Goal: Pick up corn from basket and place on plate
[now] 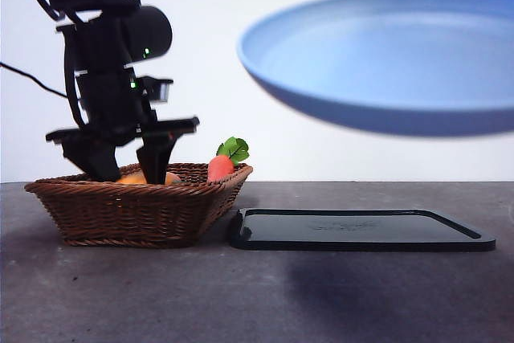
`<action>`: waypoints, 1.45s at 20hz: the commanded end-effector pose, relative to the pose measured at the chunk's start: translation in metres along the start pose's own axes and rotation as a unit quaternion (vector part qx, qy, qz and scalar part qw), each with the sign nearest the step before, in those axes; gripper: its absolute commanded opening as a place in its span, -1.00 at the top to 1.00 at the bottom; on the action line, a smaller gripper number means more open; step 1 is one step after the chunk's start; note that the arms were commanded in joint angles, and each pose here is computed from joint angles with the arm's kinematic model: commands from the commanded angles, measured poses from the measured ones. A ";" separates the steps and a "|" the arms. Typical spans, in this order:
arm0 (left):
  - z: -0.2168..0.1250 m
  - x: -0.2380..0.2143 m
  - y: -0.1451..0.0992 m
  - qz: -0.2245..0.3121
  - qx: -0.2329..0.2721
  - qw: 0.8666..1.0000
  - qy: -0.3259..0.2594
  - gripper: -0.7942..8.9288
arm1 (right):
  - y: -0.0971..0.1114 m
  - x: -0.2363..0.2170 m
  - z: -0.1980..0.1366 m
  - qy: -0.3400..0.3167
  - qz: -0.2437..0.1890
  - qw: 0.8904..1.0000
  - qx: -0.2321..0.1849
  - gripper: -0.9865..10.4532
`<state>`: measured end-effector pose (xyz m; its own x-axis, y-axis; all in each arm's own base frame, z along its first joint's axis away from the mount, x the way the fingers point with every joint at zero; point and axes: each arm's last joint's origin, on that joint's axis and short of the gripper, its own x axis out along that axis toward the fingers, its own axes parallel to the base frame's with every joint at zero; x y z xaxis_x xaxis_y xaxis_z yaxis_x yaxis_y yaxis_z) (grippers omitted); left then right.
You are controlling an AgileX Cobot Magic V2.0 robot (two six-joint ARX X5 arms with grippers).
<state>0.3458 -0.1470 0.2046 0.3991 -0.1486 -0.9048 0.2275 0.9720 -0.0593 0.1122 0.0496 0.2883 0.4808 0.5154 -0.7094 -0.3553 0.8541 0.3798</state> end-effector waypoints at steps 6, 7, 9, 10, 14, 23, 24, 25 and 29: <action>-0.008 -0.148 -0.029 -0.138 0.033 0.975 -0.168 0.40 | -0.016 0.073 0.034 0.096 0.010 0.995 0.040 0.82; -0.013 -0.158 -0.040 -0.179 0.049 0.968 -0.168 0.40 | -0.019 0.087 0.037 0.111 0.025 0.992 0.050 0.82; -0.025 -0.162 -0.067 -0.214 0.087 0.961 -0.156 0.40 | -0.023 0.108 0.044 0.117 0.062 0.988 0.077 0.82; -0.031 -0.158 -0.080 -0.223 0.105 0.959 -0.141 0.40 | -0.024 0.116 0.048 0.114 0.075 0.987 0.089 0.82; -0.052 -0.125 -0.125 -0.235 0.175 0.953 -0.076 0.40 | -0.031 0.121 0.053 0.106 0.103 0.983 0.112 0.82; -0.076 -0.059 -0.168 -0.217 0.231 0.948 0.029 0.38 | -0.034 0.120 0.052 0.111 0.101 0.982 0.112 0.82; -0.076 -0.060 -0.169 -0.219 0.233 0.947 0.028 0.35 | -0.035 0.120 0.052 0.112 0.101 0.982 0.111 0.82; -0.077 -0.060 -0.170 -0.219 0.235 0.947 0.028 0.29 | -0.035 0.120 0.052 0.113 0.100 0.982 0.112 0.82; -0.077 -0.060 -0.170 -0.219 0.230 0.948 0.030 0.16 | -0.037 0.119 0.051 0.116 0.097 0.982 0.113 0.82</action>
<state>0.2152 -0.2840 0.2414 0.1376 -0.5061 -0.8514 0.7262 0.6362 -0.2608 0.2206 0.0804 0.2170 0.2200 0.6434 -0.7333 -0.1976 0.7655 0.6123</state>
